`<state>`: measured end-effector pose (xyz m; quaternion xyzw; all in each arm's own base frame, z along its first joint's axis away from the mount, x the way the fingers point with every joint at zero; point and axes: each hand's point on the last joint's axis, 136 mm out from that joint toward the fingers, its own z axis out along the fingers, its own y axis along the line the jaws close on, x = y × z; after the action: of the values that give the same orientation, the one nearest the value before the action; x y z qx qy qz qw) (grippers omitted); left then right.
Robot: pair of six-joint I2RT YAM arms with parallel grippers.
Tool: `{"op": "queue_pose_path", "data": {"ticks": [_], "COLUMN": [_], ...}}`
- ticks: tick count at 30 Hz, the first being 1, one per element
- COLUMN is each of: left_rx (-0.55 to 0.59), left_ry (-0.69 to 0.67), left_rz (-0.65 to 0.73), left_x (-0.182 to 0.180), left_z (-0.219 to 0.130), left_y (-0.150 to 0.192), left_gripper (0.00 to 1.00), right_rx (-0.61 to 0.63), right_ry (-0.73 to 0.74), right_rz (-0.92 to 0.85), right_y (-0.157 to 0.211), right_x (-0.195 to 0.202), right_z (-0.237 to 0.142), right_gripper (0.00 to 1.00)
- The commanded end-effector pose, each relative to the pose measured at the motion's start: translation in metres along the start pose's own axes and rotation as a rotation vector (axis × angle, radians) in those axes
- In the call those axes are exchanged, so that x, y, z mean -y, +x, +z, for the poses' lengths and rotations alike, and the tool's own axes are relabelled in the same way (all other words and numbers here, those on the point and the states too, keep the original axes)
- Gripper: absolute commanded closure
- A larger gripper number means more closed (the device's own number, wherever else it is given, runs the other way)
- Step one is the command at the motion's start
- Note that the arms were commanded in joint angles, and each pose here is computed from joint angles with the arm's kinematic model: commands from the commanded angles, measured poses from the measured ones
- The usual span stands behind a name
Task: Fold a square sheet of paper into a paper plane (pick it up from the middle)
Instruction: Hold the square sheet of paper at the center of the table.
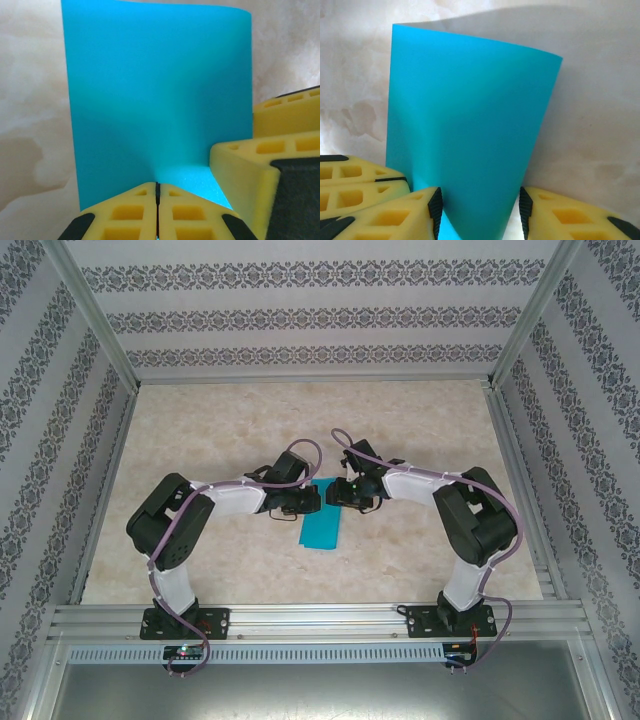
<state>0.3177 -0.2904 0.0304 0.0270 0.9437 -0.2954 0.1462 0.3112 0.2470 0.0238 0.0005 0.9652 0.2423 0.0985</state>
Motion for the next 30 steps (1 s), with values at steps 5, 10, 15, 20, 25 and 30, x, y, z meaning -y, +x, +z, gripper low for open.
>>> {"op": "queue_pose_path", "data": {"ticks": [5,10,15,20,25,30], "left_rx": [-0.004,0.008,0.001,-0.03,-0.014,0.011], "left_ry": [0.019,-0.005,-0.066,-0.111,-0.134,-0.162], "left_rz": [0.045,0.058,0.065,0.061,0.051,0.067], "left_x": [0.017,0.019,0.011,0.003,-0.003,-0.004], "left_z": [-0.013,-0.03,-0.048,-0.054,-0.058,-0.068], "left_y": [-0.004,-0.008,-0.005,0.003,0.005,0.001], "left_gripper": [0.89,0.87,0.81,0.71,0.66,0.61], "right_rx": [-0.001,0.003,0.01,0.01,0.012,0.01], "right_ry": [0.064,0.078,0.075,0.078,0.089,0.097], "right_rz": [-0.017,-0.022,-0.025,-0.044,-0.077,-0.098], "right_y": [0.002,0.004,0.006,0.007,0.009,0.009], "right_x": [0.014,0.018,0.02,0.02,0.021,0.021], "right_z": [0.001,0.0,0.0,0.0,-0.002,-0.004], "right_gripper": [0.64,0.64,0.65,0.67,0.67,0.66]}}
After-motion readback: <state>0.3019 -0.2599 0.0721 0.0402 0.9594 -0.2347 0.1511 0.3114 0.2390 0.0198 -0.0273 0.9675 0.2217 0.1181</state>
